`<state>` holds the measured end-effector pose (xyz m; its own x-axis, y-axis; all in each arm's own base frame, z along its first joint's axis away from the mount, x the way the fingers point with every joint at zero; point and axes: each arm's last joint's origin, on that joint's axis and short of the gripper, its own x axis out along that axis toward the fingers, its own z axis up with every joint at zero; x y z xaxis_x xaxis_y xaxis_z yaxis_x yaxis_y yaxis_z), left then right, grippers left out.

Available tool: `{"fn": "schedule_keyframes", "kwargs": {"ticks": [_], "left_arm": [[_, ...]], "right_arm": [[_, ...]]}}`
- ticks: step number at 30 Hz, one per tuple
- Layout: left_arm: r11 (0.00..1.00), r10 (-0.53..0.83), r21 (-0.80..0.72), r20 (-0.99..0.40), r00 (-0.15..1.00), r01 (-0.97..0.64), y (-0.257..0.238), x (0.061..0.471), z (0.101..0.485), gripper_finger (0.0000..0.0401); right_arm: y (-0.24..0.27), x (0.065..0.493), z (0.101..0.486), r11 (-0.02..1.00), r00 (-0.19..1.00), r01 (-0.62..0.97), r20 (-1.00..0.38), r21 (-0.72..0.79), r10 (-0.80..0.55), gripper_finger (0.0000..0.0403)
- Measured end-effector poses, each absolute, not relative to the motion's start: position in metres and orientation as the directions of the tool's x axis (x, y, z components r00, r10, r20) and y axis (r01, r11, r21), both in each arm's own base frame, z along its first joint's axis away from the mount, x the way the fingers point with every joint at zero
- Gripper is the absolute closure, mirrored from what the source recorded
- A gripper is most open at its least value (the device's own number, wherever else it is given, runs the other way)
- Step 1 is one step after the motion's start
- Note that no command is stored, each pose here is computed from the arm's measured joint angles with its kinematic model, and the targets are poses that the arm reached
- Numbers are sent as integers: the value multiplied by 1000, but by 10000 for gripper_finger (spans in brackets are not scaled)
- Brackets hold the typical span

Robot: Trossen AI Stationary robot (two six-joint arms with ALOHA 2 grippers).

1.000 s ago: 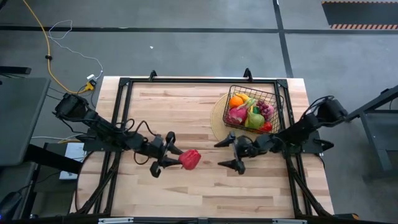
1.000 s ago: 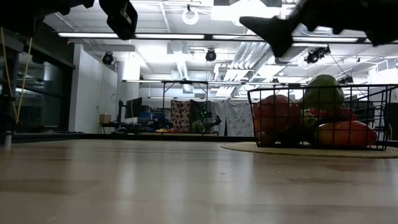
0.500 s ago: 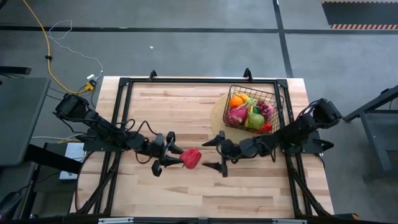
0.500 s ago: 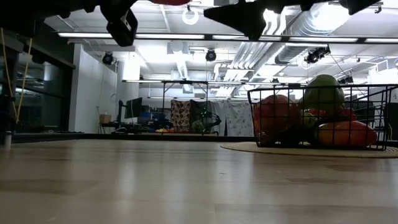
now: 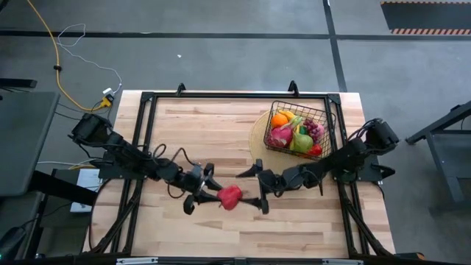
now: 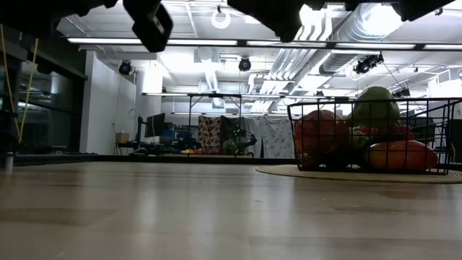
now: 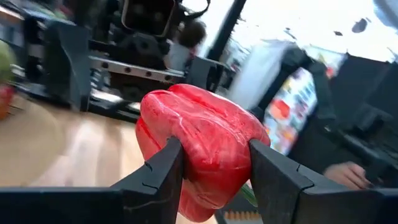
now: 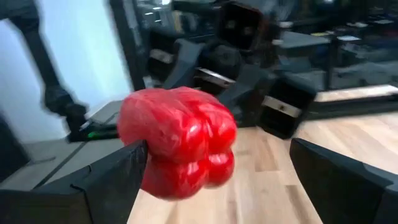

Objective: Build produce basket
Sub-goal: Put the bell pepper into the wire basket

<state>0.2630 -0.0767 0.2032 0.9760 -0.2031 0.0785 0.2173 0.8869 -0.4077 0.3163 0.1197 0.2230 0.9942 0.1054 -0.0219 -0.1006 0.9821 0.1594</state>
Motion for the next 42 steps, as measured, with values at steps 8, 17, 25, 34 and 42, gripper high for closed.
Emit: {"fn": "schedule_keyframes", "kwargs": {"ticks": [8, 17, 25, 34, 42], "left_arm": [[877, -250, -405, 77, 965, 260, -80, 278, 207, 252], [891, -212, -394, 74, 974, 224, -79, 279, 206, 252], [900, -174, -393, 75, 982, 190, -78, 279, 207, 248], [901, -163, -394, 79, 984, 181, -77, 279, 207, 225], [900, -163, -398, 79, 983, 181, -77, 279, 207, 212]], "right_arm": [[124, 316, 222, 972, 984, -176, -6, 154, 179, 20], [124, 316, 219, 968, 985, -159, -41, 196, 170, 20], [124, 316, 219, 973, 985, -159, -36, 169, 168, 20], [124, 316, 219, 973, 985, -160, -38, 165, 168, 102], [124, 316, 218, 977, 984, -163, -51, 139, 171, 208]]}}
